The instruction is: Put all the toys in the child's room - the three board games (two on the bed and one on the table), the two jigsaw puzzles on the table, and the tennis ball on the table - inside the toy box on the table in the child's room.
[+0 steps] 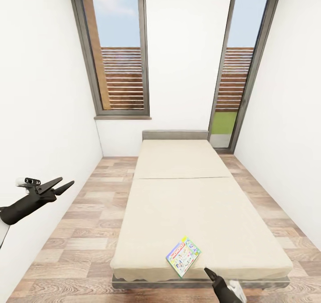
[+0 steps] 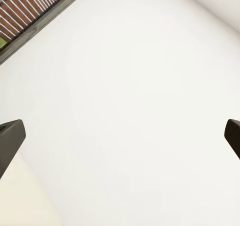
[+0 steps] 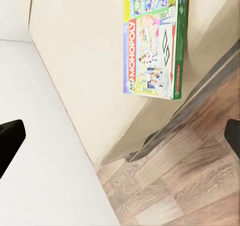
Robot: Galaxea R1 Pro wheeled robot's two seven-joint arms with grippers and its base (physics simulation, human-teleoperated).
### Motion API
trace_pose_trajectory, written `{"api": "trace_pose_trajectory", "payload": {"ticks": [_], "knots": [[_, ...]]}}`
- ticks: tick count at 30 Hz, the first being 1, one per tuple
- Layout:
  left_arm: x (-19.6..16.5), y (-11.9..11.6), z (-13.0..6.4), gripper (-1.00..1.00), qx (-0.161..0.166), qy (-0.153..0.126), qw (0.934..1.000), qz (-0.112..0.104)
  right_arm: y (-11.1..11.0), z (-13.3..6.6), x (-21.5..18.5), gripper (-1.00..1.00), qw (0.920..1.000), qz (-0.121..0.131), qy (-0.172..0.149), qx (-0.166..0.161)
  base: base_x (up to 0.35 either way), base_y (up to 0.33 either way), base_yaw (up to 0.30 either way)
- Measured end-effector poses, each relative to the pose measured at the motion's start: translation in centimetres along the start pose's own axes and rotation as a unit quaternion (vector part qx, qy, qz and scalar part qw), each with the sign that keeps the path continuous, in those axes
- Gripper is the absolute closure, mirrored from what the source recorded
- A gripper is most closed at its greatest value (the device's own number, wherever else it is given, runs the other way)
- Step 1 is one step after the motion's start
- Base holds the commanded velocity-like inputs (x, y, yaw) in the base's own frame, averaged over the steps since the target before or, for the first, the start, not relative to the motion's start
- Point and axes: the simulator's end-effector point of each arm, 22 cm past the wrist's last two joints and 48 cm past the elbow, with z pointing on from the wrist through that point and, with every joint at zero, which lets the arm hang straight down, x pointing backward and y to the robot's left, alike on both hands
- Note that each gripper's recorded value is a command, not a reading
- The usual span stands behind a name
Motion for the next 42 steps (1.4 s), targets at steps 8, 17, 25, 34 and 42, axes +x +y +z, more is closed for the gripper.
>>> {"api": "trace_pose_trajectory", "payload": {"ticks": [8,17,25,34,42], "knots": [[0.0,0.1,0.0,-1.00,-0.001,0.001,1.0000,-0.004,1.5,-0.1,0.2,-1.00,0.9991,-0.001,-0.002,-0.042,0.000,0.000,0.000],[0.0,0.1,-0.1,-1.00,-0.002,0.001,1.0000,-0.008,6.0,-1.0,0.2,-1.00,0.9894,0.004,-0.002,-0.145,0.000,0.000,0.000],[0.1,0.4,0.0,-1.00,-0.001,0.001,1.0000,-0.008,5.9,-0.9,-0.8,-1.00,0.9884,0.007,-0.013,-0.151,0.000,0.000,0.000],[0.0,1.0,-0.1,-1.00,0.000,-0.003,1.0000,-0.009,5.0,-0.8,-3.3,-1.00,0.9864,0.043,-0.048,-0.152,0.000,0.000,0.000],[-0.1,1.6,-0.5,-1.00,-0.001,-0.006,0.9999,-0.012,4.7,-0.4,-3.9,-1.00,0.9819,0.087,-0.057,-0.158,0.000,0.000,0.000]]}}
